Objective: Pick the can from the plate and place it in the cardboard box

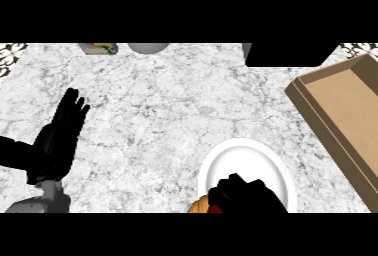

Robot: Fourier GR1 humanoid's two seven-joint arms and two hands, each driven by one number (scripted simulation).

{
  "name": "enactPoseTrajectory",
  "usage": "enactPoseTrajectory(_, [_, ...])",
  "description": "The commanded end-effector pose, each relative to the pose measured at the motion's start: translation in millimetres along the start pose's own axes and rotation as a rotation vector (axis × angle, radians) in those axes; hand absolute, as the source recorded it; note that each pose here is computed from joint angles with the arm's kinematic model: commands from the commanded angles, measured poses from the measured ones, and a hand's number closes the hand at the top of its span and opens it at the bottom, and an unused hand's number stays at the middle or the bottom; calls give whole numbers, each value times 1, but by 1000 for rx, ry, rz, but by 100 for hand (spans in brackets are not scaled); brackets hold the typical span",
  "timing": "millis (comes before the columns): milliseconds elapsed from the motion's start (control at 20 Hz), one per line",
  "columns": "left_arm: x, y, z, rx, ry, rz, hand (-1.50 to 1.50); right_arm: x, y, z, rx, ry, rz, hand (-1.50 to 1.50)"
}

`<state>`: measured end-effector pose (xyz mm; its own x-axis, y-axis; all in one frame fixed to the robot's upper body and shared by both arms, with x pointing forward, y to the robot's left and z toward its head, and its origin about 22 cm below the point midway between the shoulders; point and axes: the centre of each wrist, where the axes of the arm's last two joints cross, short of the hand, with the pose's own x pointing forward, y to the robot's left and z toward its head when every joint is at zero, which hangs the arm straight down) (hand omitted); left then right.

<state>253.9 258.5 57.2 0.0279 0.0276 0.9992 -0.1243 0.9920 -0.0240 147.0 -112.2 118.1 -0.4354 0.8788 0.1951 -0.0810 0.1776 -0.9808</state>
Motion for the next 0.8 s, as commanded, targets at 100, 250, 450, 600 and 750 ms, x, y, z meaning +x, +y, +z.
enactPoseTrajectory(100, [-1, 5, -13, -1, -6, -8, 0, 21, -35, 4, -229, 103, -185, 150])
enactPoseTrajectory(250, [-13, -3, -10, 9, 0, 0, 0, 10, -63, 24, -361, 191, -194, 150])
enactPoseTrajectory(450, [0, 2, -13, -18, -9, 8, 0, -1, -89, 23, -465, 310, -172, 150])
enactPoseTrajectory(600, [9, 6, -15, 11, -16, 1, 0, -23, -107, 35, -494, 374, -168, 150])
enactPoseTrajectory(750, [-2, 5, -16, -11, -4, 1, 0, -54, -114, 8, -519, 428, -201, 150])
